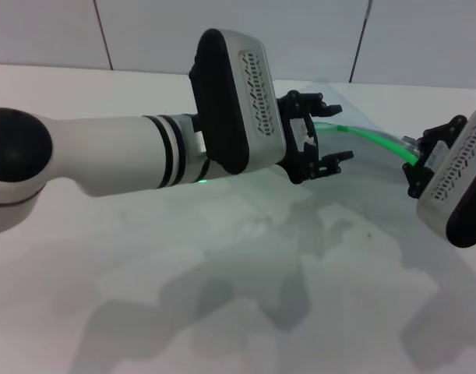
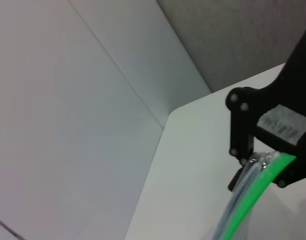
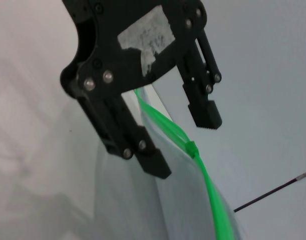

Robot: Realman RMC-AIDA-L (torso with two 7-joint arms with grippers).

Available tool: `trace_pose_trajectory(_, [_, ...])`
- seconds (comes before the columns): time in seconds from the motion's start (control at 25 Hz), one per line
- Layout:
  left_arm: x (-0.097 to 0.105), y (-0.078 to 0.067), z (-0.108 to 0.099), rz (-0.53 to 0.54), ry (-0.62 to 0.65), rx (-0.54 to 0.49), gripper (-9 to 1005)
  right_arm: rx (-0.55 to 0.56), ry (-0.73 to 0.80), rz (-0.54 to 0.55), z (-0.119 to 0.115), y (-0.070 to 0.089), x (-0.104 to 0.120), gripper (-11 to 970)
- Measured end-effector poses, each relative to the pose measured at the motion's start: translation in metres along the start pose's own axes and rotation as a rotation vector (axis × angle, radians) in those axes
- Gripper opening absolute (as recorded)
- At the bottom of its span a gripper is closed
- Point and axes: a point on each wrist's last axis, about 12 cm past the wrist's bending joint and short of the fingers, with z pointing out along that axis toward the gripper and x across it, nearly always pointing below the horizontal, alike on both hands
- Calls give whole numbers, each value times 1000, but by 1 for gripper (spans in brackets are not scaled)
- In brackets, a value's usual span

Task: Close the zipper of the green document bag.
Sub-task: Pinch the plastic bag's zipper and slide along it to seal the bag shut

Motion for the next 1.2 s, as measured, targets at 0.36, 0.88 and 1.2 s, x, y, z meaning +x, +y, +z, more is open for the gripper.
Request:
trace_pose_trajectory(0.36, [4,-2,5,13,19,3,564,-2,3,0,1,0,1,49])
trace_pose_trajectory(0.88, [8,-17,17,116,73,-66,497,-2,1,-3,2,0,0,49])
trace_pose_trajectory(1.2, [1,-18,17,118,53,-77,490,-5,3,-3,2,0,0,49])
